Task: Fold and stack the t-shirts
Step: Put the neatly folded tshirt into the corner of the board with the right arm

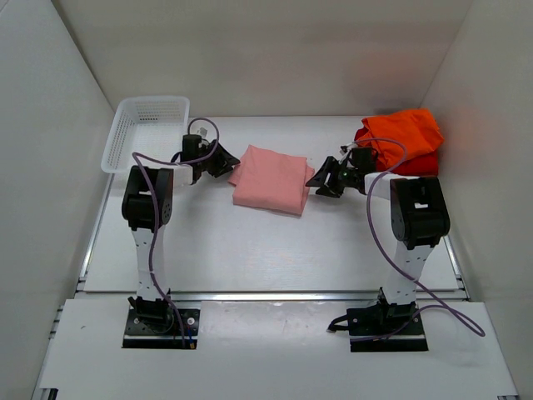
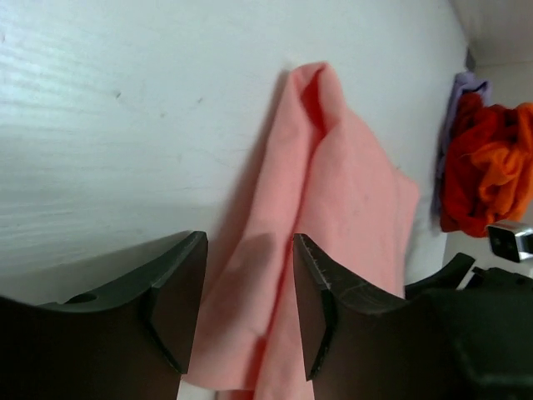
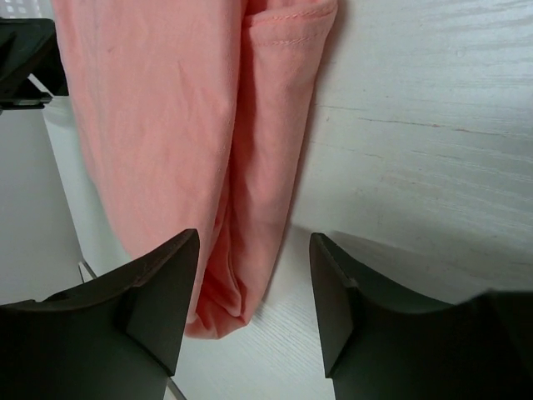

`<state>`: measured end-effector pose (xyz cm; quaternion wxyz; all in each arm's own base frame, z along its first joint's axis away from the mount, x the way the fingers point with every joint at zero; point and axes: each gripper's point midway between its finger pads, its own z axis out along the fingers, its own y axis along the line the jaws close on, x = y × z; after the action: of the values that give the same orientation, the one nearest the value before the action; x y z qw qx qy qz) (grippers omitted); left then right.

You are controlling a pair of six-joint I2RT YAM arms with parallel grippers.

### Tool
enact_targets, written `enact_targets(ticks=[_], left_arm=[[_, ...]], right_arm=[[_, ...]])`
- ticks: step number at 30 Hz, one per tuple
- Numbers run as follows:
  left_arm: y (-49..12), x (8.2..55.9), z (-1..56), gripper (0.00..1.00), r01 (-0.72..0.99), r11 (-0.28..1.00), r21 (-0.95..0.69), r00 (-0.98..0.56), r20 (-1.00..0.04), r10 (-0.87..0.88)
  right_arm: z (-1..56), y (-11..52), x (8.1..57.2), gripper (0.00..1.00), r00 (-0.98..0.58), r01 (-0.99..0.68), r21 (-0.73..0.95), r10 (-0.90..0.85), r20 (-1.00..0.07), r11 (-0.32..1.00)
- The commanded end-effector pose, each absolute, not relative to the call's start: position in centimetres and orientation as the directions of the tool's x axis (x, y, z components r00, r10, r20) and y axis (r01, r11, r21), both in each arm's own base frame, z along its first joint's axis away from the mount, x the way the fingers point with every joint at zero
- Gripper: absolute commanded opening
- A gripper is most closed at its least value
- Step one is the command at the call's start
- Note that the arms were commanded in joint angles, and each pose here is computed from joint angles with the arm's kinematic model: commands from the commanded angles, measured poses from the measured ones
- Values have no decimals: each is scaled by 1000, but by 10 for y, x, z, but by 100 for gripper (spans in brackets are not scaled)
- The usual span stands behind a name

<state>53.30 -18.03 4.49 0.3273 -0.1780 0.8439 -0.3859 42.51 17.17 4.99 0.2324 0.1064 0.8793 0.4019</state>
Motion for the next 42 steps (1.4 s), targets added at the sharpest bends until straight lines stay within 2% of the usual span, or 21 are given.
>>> enact_targets(ticks=[1,4,9,13,17,18,19,28,30,33,36,37,38,39,42], left_arm=[[-190,528,40,56,-30,644,-764,-752,-407,-518],[-186,525,50,61,-20,636,-771,-722,-430,-543],[-182,549,71,58,9,620,-784,-701,-448,-556],[-174,555,63,59,-15,634,-773,-704,-442,-556],[-192,540,56,55,-2,593,-805,-752,-390,-531],[-198,532,50,54,-6,590,-807,-771,-372,-517],[-201,526,47,53,-5,593,-805,-775,-371,-511],[-240,474,25,50,-13,581,-814,-857,-290,-425],[-240,465,24,49,-17,582,-813,-858,-287,-425],[-232,456,22,49,-38,575,-817,-858,-268,-438],[-224,450,19,49,-51,570,-820,-854,-259,-450],[-224,448,18,49,-53,571,-819,-856,-257,-449],[-224,451,22,50,-45,567,-822,-855,-262,-448],[-223,449,22,50,-50,565,-823,-858,-255,-447],[-210,454,47,49,-24,546,-837,-834,-285,-473]], right_arm=[[54,177,431,53,-858,-75,732,330,-394,678],[62,170,443,58,-840,-109,705,315,-443,701],[71,159,475,56,-822,-139,698,312,-477,702],[61,154,471,58,-850,-85,706,319,-420,703],[49,157,453,82,-876,-36,723,327,-356,690],[49,158,448,94,-878,-21,729,337,-341,685],[50,160,445,99,-878,-10,740,349,-329,673],[39,207,434,99,-916,6,783,317,-244,621],[41,221,441,98,-918,-22,795,302,-255,606],[37,236,443,85,-926,-43,805,279,-255,592],[33,249,439,60,-942,-41,843,260,-211,536],[37,249,440,40,-946,-51,863,253,-203,502],[29,250,438,12,-951,-32,871,253,-177,490],[31,251,437,0,-956,-34,886,244,-164,462],[38,245,440,0,-957,-91,876,202,-208,473]])
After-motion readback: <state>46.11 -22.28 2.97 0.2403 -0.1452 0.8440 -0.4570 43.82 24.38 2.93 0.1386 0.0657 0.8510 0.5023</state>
